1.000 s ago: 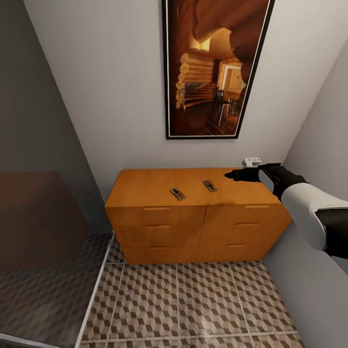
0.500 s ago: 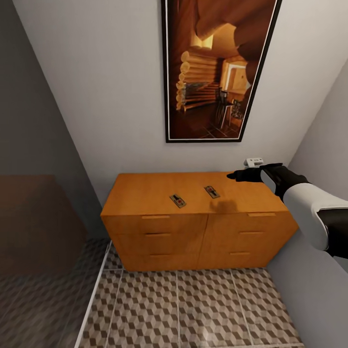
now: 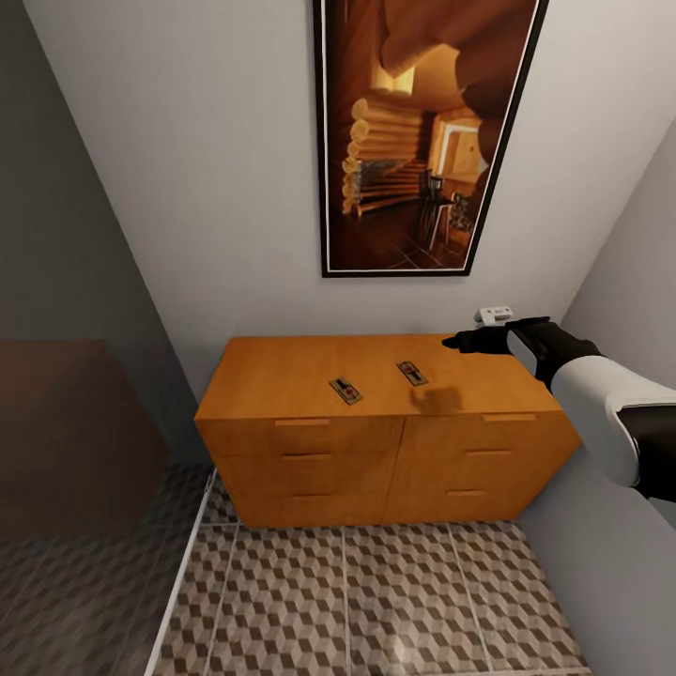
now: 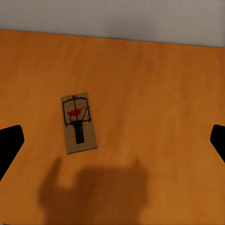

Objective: Take the four mousetraps from the cabinet in the bathroom and place them on the bathroom floor. Make sure all four end up on the same floor surface, and ensure that at least two of them are either under or directly next to the same bathroom sink.

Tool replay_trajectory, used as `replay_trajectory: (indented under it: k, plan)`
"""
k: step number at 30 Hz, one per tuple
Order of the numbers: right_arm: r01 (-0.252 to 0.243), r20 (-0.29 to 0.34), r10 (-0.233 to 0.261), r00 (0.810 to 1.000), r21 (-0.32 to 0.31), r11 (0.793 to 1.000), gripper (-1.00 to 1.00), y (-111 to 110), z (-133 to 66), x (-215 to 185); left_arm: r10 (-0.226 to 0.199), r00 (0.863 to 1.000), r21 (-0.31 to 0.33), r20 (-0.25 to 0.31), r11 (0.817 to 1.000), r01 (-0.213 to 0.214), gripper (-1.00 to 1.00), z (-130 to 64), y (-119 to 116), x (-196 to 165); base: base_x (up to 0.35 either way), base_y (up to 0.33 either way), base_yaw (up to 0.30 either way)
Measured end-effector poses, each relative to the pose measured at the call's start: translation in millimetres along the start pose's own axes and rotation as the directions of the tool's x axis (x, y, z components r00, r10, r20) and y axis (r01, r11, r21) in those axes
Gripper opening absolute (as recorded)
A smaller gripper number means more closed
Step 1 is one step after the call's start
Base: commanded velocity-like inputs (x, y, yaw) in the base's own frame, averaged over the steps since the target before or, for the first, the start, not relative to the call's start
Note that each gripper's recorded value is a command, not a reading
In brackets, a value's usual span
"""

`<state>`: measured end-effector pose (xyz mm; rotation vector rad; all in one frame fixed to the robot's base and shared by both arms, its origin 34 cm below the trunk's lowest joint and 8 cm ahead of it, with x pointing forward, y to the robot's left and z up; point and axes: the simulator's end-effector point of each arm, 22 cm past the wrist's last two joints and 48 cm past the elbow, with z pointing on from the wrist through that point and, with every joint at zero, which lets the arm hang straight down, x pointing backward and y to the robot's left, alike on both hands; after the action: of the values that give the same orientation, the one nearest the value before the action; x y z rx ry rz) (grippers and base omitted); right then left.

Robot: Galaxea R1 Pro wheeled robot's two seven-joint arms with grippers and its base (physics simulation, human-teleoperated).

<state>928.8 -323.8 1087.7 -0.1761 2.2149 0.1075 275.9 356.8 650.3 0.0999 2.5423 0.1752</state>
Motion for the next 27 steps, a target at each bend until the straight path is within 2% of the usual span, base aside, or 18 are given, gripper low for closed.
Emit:
replay_trajectory:
  k: [21, 27]
  plan:
    - [-0.002, -0.017, 0.002, 1.0, 0.0, 1.0, 1.0, -1, 9.3, 10, 0.001, 1.0, 0.003, -0.017, 1.0, -0.001, 1.0, -1.1, -1, 6, 0.0, 0.0, 0.0]
    - [0.014, -0.024, -0.014, 1.0, 0.008, 1.0, 1.0, -3, 9.4, 12, 0.001, 1.0, 0.004, -0.017, 1.0, -0.001, 1.0, -1.1, -2, 7, 0.0, 0.0, 0.0]
